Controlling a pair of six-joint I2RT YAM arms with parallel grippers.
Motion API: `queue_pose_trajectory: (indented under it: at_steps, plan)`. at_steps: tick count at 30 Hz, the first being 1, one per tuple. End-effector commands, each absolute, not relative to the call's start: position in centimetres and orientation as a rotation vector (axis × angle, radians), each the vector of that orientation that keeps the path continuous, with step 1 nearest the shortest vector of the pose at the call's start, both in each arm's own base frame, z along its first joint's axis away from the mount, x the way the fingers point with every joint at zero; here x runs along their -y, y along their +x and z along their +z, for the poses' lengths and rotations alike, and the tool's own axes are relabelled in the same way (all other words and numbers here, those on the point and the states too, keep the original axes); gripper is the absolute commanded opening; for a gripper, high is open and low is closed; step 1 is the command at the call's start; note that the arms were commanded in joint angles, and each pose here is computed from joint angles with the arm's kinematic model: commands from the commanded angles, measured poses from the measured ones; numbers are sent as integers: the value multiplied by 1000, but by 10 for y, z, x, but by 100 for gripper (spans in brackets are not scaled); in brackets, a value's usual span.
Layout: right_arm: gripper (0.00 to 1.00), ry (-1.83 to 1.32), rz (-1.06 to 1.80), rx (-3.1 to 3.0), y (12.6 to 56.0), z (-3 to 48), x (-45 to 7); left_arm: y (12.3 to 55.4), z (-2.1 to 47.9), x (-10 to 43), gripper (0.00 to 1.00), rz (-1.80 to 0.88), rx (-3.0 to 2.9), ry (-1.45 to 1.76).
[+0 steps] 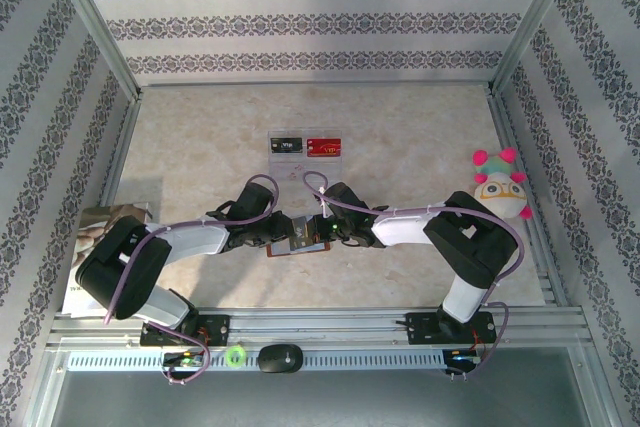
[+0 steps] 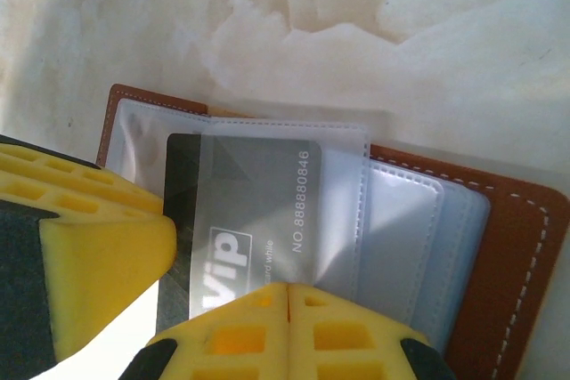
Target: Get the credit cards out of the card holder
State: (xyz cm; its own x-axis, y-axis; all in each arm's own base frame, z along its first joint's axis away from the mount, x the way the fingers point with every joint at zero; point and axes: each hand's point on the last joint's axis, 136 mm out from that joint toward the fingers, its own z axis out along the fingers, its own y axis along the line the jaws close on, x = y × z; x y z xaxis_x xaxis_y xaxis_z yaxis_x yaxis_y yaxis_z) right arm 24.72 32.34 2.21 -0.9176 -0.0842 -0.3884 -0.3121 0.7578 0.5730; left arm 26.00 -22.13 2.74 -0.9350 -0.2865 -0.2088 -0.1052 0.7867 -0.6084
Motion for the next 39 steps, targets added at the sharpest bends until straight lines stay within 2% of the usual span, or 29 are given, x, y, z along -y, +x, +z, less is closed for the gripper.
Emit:
queue_pose_trajectory:
  at_steps: [1, 3, 10, 15, 32, 39]
  plan:
    - [0, -298, 812, -2769, 225, -8, -301, 269, 34, 230, 14, -898, -2651, -278]
    - [0, -305, 810, -2777, 223, -9, -302, 270, 33, 228, 11, -894, -2649, -296]
    - [0, -332, 804, -2792, 217, -10, -303, 273, 37, 230, 10, -940, -2599, -326]
    - [0, -322, 773, -2797, 218, -11, -299, 272, 42, 230, 0, -975, -2564, -335]
    - [2, -274, 701, -2838, 221, -19, -289, 251, 45, 204, 0, -1002, -2593, -311]
    - [2, -279, 715, -2839, 220, -19, -291, 256, 46, 220, 0, -1127, -2568, -313]
